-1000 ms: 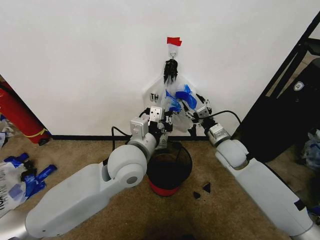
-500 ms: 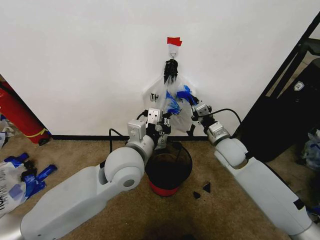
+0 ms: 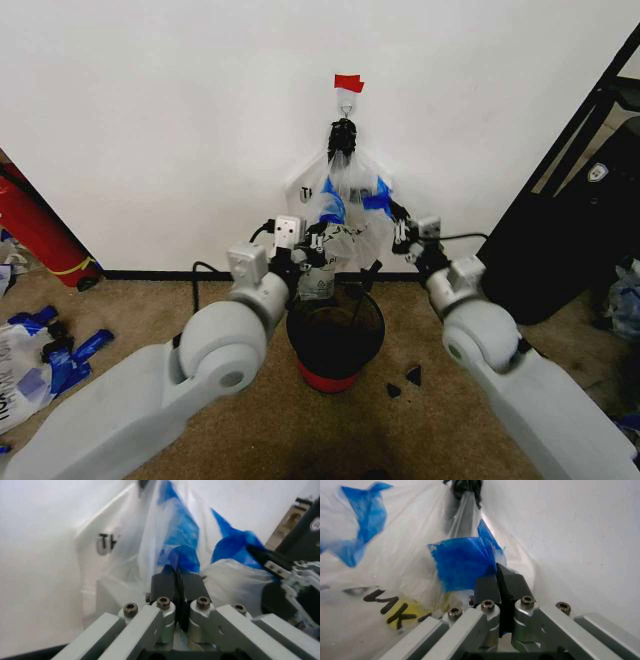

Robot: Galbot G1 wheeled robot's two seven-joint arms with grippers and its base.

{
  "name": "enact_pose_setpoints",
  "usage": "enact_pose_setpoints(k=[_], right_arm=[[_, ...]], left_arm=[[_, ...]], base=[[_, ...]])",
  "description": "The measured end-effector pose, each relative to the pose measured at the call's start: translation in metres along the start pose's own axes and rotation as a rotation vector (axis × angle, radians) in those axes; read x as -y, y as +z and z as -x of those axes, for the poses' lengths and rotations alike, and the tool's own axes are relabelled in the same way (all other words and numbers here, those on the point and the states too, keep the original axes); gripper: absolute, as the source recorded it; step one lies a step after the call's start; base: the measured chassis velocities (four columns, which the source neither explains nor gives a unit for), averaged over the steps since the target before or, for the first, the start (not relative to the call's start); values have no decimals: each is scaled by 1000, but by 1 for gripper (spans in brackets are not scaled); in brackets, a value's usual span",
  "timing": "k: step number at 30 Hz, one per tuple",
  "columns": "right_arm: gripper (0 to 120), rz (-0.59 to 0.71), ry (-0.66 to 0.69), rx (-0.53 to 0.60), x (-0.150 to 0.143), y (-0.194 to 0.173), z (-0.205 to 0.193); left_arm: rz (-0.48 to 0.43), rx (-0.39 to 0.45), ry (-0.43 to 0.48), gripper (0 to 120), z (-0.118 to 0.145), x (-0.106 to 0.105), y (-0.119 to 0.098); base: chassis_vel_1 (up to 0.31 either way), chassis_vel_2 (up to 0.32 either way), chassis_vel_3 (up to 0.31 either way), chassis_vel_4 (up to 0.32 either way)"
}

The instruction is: Pick up the garbage bag from the wall and place it over the trash bin.

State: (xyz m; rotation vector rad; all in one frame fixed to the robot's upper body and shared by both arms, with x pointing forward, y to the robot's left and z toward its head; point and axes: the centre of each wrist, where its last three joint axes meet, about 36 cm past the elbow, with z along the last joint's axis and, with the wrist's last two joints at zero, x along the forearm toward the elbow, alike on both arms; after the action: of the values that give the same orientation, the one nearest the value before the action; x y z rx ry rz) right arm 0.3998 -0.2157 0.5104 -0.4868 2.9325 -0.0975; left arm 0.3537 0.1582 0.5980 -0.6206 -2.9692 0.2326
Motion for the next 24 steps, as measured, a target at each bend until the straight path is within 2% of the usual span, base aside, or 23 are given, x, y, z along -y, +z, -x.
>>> enact_pose_setpoints(k=[3,8,13,24], right_arm=[[0,44,-16,14,-14,-3,-6],[0,125,12,8,-26,-2,-35],[0,163,28,9,-32,-6,-55],[0,169,63,37,-38,-24,-103]], left_arm=[[4,5,-42,0,-31,-8,3],[5,8,-44,0,-46,-7,1],[-1,7,-39,0,-53,-5,1],[-6,-52,-62,0,-62,-9,14]], base=[[0,0,0,0],[0,0,0,0],[0,0,0,0],[0,0,0,0]])
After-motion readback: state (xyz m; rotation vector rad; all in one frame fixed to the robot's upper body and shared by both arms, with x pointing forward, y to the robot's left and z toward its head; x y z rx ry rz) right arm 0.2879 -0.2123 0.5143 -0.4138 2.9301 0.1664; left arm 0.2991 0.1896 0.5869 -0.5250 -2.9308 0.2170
